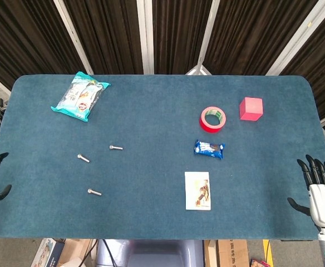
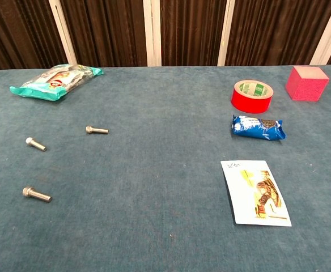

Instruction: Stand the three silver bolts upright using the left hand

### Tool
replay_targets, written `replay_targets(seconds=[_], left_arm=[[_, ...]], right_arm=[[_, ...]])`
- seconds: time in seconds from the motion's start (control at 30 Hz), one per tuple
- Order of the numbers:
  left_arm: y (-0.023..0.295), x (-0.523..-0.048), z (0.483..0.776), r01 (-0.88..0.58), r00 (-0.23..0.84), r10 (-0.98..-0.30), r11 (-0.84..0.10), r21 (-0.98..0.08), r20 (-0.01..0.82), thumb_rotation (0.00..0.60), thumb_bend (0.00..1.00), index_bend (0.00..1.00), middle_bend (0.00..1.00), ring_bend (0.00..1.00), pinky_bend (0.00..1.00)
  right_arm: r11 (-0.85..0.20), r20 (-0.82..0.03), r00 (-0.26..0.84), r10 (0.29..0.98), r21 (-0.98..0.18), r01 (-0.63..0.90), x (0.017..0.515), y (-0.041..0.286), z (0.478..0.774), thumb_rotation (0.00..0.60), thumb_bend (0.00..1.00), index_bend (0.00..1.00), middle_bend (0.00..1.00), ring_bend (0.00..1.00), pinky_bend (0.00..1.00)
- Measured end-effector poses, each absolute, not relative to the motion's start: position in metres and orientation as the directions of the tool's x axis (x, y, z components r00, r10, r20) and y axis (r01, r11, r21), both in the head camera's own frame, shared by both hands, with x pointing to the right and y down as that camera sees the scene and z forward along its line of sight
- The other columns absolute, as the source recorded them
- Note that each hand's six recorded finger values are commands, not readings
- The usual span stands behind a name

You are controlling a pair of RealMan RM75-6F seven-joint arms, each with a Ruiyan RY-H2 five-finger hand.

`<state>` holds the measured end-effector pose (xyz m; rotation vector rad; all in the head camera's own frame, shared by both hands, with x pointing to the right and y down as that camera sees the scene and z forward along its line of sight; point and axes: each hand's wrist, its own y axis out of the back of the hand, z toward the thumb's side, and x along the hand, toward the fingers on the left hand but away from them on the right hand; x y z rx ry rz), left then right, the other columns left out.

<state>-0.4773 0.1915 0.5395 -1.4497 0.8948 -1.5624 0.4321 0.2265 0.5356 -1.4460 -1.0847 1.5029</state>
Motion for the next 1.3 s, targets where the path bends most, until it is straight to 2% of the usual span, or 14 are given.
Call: replay_targets(seconds=[0.2, 0.47, 0.6, 0.7, 1.0, 1.3], left_arm=[[0.155, -0.456, 0.558, 0.291, 0.089, -0.867, -0.448, -0.846, 0.490, 0.600, 0.39, 0.28, 0.00, 0.00, 0.00], [0.110, -0.426, 0.589, 0.413, 0.202, -0.797, -0.458, -0.787, 0.570, 0.600, 0.40, 0.32, 0.00, 0.00, 0.00], [0.099, -0.406, 0.615, 0.395, 0.253, -0.746, -0.502, -0.769, 0.616, 0.600, 0.43, 0.34, 0.01, 0.00, 0.00], [0.095, -0.394, 0.630, 0.378, 0.282, -0.731, -0.511, -0.772, 0.622, 0.600, 0.45, 0.36, 0.02, 0.00, 0.00], [0.091, -0.371, 0.668, 0.287, 0.302, -0.713, -0.565, -0.773, 0.633, 0.600, 0.47, 0.37, 0.03, 0.00, 0.00], [0.096, -0.361, 0.691, 0.201, 0.295, -0.706, -0.613, -0.764, 0.644, 0.600, 0.47, 0.43, 0.04, 0.00, 0.00]], right_arm=[[-0.363, -0.363, -0.054, 0.930, -0.932, 0.018, 0.429, 0.228, 0.542, 0.600, 0.00, 0.12, 0.04, 0.00, 0.00], [-0.387, -0.387, -0.045, 0.921, -0.922, -0.013, 0.424, 0.231, 0.550, 0.600, 0.00, 0.12, 0.04, 0.00, 0.00], [-0.398, -0.396, -0.049, 0.917, -0.917, -0.027, 0.422, 0.232, 0.554, 0.600, 0.00, 0.12, 0.04, 0.00, 0.00], [-0.408, -0.406, -0.051, 0.912, -0.912, -0.034, 0.420, 0.233, 0.558, 0.600, 0.00, 0.12, 0.04, 0.00, 0.00], [-0.417, -0.415, -0.061, 0.908, -0.908, -0.036, 0.419, 0.233, 0.563, 0.600, 0.00, 0.12, 0.04, 0.00, 0.00], [-0.415, -0.412, -0.076, 0.908, -0.909, -0.029, 0.421, 0.232, 0.564, 0.600, 0.00, 0.12, 0.04, 0.00, 0.00]])
